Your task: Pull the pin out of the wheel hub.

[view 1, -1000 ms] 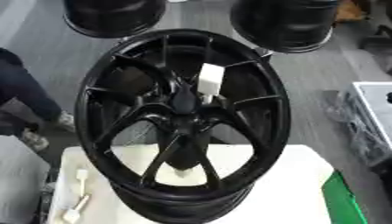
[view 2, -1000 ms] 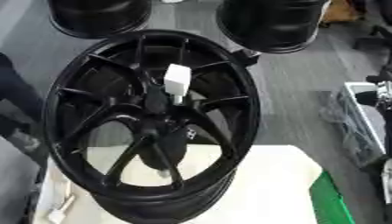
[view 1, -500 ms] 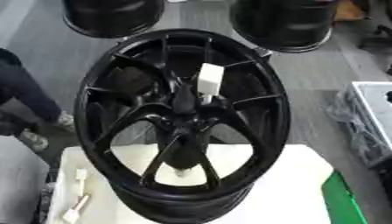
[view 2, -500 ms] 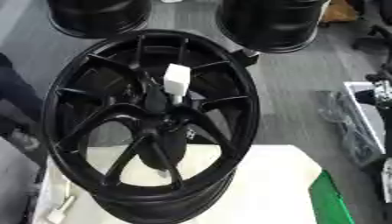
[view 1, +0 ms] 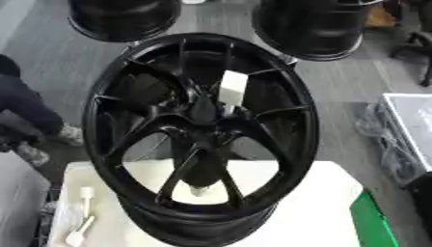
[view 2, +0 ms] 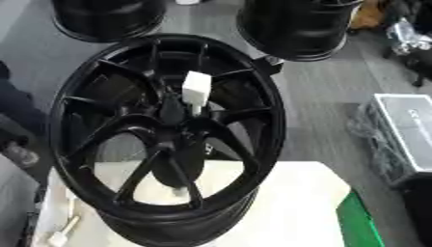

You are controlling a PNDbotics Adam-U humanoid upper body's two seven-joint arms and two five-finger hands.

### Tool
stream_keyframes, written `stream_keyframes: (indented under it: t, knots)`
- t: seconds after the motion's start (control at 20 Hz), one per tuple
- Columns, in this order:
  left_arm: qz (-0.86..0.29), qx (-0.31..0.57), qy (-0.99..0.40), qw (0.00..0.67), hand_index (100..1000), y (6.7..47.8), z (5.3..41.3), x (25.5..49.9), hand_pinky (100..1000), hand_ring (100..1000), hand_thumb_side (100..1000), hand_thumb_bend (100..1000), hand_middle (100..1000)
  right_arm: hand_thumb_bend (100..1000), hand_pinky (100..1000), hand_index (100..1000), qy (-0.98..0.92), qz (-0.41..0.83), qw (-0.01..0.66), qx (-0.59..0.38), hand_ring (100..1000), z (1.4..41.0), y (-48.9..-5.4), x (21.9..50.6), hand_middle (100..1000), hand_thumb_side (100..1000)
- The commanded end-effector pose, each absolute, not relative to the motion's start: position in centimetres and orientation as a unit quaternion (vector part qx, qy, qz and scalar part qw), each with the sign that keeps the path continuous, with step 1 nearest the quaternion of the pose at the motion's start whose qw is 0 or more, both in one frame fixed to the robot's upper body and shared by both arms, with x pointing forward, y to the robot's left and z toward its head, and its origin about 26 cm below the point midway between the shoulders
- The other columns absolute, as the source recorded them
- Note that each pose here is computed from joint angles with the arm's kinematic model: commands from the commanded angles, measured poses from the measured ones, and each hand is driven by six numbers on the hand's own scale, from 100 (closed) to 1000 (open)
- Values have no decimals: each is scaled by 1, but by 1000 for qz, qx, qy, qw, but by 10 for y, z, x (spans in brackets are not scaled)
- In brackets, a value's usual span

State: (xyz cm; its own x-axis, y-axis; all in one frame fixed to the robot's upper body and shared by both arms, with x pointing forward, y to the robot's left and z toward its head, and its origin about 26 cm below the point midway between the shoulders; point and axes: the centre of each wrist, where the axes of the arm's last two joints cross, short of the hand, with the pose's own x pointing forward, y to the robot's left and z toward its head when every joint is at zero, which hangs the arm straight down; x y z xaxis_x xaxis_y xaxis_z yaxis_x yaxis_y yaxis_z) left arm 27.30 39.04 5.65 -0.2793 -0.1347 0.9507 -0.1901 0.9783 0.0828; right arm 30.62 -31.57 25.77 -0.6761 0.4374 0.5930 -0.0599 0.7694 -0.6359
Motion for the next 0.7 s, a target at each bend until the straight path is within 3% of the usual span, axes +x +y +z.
stream_keyframes:
  t: [0.05,0.15,0.45,0.55,0.7]
  knots:
    - [6,107,-805,584,635,394,66,274,499,499,521,792,520,100,652,918,-822,416,376,-100,556,283,-304,309,753,344]
    - [2,104,-805,585,636,393,66,275,499,500,521,793,520,100,651,925,-793,467,381,-91,553,291,-293,320,764,376]
    - [-2,103,-806,583,635,393,67,275,499,500,522,792,520,100,629,955,-705,600,367,-92,529,299,-250,347,816,594]
    - [-2,102,-806,584,635,393,66,275,499,500,522,792,520,100,618,969,-676,639,353,-105,516,298,-235,353,839,714]
    - [-4,100,-805,585,635,392,66,276,499,500,522,792,520,100,616,979,-635,689,324,-133,508,297,-216,360,858,783]
